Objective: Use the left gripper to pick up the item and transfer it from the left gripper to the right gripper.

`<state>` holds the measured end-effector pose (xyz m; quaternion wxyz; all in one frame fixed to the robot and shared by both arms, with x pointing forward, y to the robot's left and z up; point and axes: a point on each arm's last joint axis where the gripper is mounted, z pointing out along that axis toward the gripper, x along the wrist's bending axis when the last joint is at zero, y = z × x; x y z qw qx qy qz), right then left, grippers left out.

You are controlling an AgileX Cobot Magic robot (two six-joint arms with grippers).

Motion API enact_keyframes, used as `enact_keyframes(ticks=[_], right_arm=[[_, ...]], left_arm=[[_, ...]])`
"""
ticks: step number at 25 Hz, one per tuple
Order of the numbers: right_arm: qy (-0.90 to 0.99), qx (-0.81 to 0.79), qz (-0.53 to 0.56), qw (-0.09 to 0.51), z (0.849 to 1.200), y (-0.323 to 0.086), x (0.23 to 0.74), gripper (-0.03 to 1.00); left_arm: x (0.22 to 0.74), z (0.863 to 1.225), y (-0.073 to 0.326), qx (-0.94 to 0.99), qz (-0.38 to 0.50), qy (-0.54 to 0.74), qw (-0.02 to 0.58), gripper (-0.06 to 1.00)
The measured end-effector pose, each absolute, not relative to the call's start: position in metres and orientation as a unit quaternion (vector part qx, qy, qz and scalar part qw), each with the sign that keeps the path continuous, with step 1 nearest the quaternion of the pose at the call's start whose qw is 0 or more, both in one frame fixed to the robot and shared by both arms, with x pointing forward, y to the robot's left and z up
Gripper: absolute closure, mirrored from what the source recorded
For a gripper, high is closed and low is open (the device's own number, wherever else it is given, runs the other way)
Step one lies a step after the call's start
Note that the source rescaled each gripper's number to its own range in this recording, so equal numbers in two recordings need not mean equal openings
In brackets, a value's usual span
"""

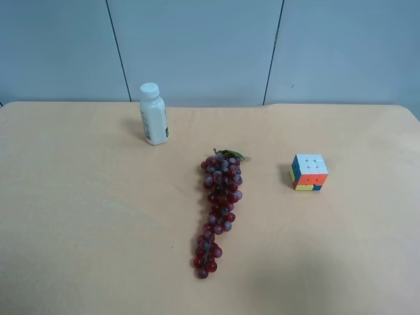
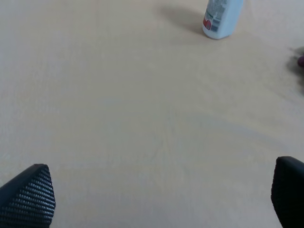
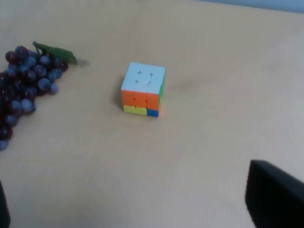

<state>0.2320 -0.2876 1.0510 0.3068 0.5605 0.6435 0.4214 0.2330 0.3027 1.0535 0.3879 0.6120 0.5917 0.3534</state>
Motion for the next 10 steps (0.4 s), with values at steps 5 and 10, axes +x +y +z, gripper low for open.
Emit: enact_keyframes(ticks=[5,10], right_arm=[[0.644,0.561,0.421,0.307,1.0510,-0.2876,0.2320,-0.01],[0.644,0.561,0.421,0.307,1.0510,-0.2876,0.2320,-0.01]], left_arm=[[0.2330,1.0535,0.3027,0.612,0.353,0.592,0.388,0.14],[0.2330,1.0535,0.3027,0.612,0.354,0.591,0.388,0.14]])
